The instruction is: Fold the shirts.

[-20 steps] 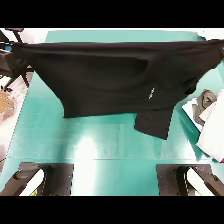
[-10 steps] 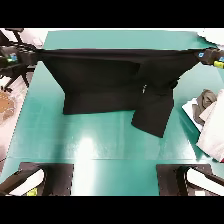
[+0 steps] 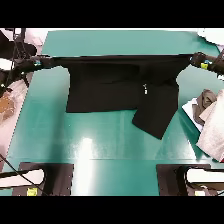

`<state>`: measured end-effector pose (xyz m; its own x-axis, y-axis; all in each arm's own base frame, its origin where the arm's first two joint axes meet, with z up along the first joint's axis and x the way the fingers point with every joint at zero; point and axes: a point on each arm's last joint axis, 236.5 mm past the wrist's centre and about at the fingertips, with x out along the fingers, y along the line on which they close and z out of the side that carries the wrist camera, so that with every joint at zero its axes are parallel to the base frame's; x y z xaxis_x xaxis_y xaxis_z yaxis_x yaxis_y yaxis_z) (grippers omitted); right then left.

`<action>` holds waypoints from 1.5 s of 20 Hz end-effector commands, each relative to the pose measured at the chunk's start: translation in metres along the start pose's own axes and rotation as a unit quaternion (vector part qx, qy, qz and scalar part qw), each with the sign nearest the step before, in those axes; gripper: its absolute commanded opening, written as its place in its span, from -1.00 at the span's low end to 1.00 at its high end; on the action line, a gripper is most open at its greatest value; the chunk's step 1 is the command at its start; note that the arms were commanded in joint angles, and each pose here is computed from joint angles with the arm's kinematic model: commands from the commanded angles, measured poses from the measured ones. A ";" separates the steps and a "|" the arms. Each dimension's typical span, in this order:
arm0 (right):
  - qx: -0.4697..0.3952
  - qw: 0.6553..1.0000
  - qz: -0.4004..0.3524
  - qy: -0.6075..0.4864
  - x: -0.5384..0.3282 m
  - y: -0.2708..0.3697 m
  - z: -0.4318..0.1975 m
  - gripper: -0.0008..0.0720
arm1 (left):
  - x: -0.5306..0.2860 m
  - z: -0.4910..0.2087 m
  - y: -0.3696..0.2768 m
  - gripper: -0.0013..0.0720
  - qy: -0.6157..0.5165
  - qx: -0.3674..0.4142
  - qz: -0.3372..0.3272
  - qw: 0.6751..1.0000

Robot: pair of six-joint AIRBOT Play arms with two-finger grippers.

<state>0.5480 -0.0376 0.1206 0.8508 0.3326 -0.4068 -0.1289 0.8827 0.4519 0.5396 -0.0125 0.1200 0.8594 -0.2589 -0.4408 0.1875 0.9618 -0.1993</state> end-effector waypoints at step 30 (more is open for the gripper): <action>0.054 0.969 -0.006 0.242 0.047 -0.064 -0.110 -0.92 | 0.076 -0.125 -0.007 -0.90 0.151 0.150 -0.009 0.977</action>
<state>0.5462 -0.0367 -0.0068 0.5372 0.4866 -0.6889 -0.0648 0.8382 0.5415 0.5414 -0.0545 -0.0157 0.6795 -0.2672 -0.6833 0.3841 0.9231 0.0210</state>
